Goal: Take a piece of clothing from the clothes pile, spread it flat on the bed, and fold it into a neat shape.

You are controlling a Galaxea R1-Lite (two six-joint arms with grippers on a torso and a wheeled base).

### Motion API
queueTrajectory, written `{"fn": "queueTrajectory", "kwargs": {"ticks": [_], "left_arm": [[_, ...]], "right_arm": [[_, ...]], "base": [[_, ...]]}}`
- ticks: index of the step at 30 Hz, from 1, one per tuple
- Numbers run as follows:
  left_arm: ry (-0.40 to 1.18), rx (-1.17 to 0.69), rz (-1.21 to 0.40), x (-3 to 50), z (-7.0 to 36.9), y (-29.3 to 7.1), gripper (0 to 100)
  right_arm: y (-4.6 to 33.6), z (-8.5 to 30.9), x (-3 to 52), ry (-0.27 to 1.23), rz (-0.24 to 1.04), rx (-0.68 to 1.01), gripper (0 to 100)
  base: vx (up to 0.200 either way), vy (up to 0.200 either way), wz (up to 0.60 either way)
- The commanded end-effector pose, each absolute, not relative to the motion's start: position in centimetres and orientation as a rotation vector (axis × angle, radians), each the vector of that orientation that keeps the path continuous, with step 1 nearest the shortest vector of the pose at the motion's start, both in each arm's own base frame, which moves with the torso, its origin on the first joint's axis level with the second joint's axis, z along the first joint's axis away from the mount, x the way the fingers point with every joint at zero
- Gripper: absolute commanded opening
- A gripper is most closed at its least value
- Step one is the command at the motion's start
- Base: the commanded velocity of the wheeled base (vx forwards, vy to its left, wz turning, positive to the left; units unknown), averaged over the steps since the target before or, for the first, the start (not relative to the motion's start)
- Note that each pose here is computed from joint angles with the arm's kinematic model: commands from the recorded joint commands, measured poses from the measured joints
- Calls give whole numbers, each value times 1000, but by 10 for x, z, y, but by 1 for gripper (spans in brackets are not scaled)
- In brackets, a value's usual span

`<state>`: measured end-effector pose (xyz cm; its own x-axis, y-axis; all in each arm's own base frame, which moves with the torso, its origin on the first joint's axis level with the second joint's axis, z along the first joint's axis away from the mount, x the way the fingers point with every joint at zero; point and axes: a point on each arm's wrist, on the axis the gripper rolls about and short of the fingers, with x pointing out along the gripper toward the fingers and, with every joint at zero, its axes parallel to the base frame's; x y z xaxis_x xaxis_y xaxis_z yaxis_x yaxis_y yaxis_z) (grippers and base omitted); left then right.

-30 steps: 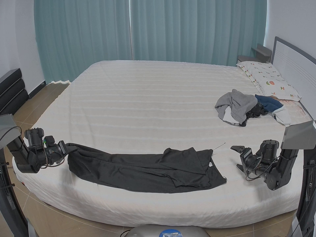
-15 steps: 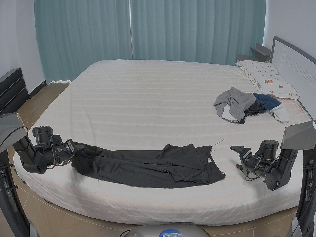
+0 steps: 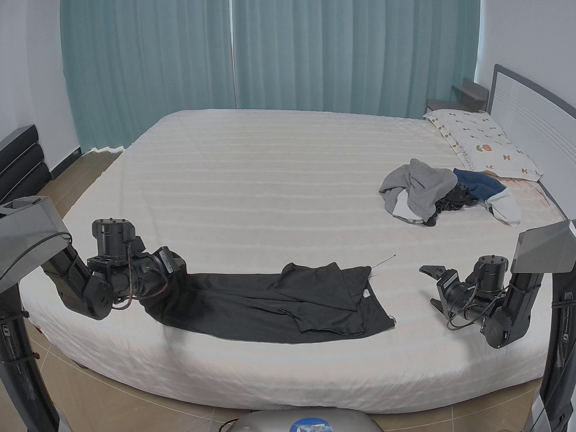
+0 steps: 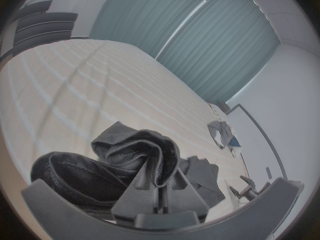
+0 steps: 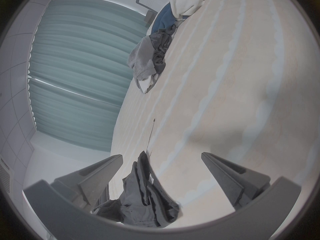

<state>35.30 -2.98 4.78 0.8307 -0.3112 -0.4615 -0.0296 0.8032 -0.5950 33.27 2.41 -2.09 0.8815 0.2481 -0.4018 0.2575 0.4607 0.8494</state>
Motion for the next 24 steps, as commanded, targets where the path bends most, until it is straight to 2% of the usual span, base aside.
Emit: {"fn": "queueTrajectory", "kwargs": {"ticks": [1, 11, 17, 24], "left_arm": [[565, -601, -211, 347, 70, -55, 0], [627, -528, -263, 354, 94, -122, 0], [717, -488, -322, 358, 87, -162, 0], [775, -527, -350, 370, 74, -199, 0]], "right_arm": [[24, -21, 333, 521, -5, 1106, 100], [24, -21, 333, 520, -7, 1105, 100], [25, -22, 332, 523, -5, 1105, 100], [25, -22, 332, 522, -6, 1104, 100]], "base": [[0, -200, 0], [0, -200, 0], [0, -200, 0], [0, -200, 0]]}}
